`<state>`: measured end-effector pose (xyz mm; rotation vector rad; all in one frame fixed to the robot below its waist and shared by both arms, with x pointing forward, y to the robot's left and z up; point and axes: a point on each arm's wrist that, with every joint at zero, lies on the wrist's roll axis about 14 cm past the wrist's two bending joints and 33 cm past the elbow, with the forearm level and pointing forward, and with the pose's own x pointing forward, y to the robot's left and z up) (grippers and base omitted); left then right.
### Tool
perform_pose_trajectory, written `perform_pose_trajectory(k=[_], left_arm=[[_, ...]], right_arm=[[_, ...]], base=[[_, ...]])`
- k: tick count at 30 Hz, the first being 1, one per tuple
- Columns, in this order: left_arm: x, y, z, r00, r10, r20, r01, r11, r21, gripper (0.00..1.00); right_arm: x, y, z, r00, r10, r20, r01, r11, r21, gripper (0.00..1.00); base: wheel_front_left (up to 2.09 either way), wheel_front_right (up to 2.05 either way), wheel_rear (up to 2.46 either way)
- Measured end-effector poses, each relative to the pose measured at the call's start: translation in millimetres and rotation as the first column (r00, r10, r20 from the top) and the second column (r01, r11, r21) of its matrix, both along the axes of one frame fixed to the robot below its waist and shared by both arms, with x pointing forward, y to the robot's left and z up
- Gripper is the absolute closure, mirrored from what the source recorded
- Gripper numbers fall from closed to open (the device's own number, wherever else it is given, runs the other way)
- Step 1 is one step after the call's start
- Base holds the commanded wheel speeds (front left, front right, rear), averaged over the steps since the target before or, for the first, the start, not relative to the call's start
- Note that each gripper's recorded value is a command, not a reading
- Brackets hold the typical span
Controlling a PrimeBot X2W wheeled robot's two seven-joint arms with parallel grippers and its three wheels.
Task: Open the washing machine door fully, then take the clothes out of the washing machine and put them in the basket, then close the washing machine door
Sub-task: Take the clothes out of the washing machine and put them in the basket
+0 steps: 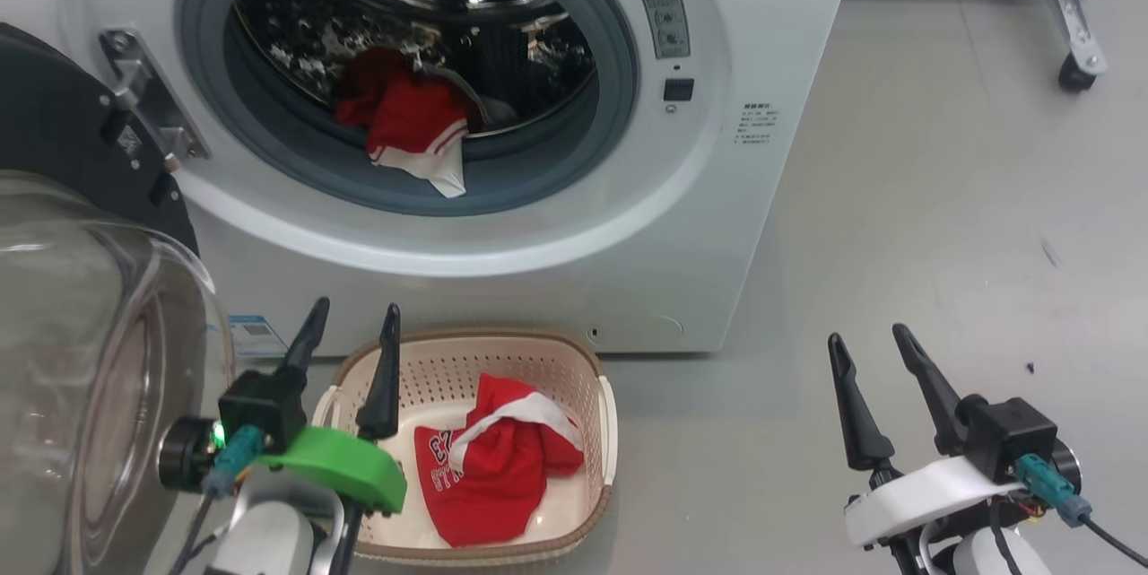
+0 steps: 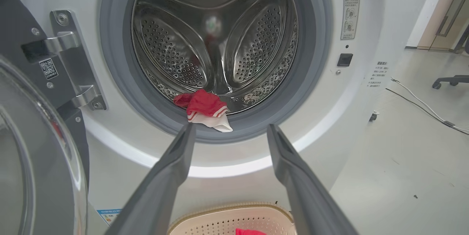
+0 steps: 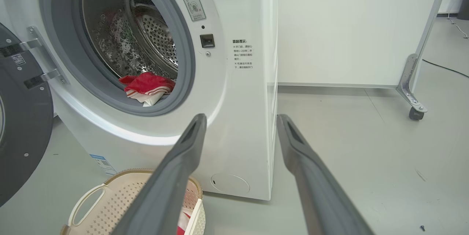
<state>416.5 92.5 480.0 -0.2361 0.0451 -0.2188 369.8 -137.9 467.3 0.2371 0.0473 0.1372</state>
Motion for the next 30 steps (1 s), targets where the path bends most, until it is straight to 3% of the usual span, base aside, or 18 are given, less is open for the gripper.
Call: perform_pose_trajectory(k=[14,30], left_arm=[[-66.3,2.1,-2.1,1.0,0.018,-0.008,-0.018,1.0,-0.014,0.0],[-84.7,1.6,0.6,1.0,0.011,-0.013,-0.011,1.0,-0.013,0.0]], right_arm=[[-37.2,0.6,6.5,1.0,-0.005,0.019,0.005,1.0,-0.002,0.0],[-48.3,-2.2,5.1,1.0,-0.02,0.015,0.02,1.0,0.004,0.0]], base=[[0.0,0.0,0.0],[0.0,0.0,0.0]])
